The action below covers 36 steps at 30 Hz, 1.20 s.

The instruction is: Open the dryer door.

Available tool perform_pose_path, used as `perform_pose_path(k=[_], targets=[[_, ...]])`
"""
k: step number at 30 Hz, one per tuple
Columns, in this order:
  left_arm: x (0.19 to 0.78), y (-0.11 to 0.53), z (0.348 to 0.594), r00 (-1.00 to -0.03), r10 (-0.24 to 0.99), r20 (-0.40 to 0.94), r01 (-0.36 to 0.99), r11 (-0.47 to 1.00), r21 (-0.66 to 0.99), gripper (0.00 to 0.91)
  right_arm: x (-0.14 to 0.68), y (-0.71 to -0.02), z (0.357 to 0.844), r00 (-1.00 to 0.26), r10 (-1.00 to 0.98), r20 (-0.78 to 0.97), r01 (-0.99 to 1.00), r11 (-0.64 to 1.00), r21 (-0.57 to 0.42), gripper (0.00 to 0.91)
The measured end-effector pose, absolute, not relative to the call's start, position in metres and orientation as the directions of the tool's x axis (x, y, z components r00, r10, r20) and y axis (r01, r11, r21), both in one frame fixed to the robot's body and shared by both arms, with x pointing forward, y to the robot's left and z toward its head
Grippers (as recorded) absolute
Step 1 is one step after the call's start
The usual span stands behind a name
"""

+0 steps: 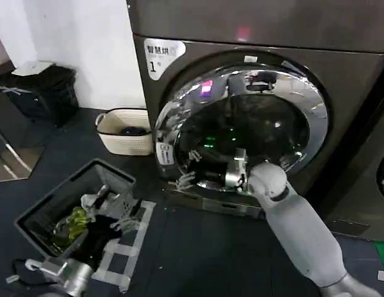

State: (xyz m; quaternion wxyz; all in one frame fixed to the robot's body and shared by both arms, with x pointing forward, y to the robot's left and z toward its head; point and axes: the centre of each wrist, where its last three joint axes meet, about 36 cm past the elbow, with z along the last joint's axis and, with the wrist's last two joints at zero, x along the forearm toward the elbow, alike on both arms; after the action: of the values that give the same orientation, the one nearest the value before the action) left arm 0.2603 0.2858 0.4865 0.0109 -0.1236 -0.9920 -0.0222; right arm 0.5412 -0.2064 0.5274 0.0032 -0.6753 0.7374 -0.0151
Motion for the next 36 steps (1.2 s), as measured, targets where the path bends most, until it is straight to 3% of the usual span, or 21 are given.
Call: perform_pose_path(k=[9, 20, 36], targets=[[0.267, 0.312, 0.486, -0.973, 0.229, -0.035, 0.227, 0.973, 0.045, 0.907, 0.532, -0.215, 0.524, 0.021, -1.0, 0.006, -1.0, -0.021, 0.003, 0.907], [0.278, 0.339, 0.475, -0.97, 0.194, -0.149, 0.194, 0.981, 0.012, 0.907, 0.523, -0.23, 0.524, 0.147, -0.989, 0.009, -0.988, -0.147, -0.039, 0.907], [0.313, 0.351, 0.494, -0.922, 0.332, -0.201, 0.353, 0.932, -0.084, 0.907, 0.5, -0.254, 0.516, 0.221, -0.975, 0.006, -0.975, -0.222, -0.034, 0.907]])
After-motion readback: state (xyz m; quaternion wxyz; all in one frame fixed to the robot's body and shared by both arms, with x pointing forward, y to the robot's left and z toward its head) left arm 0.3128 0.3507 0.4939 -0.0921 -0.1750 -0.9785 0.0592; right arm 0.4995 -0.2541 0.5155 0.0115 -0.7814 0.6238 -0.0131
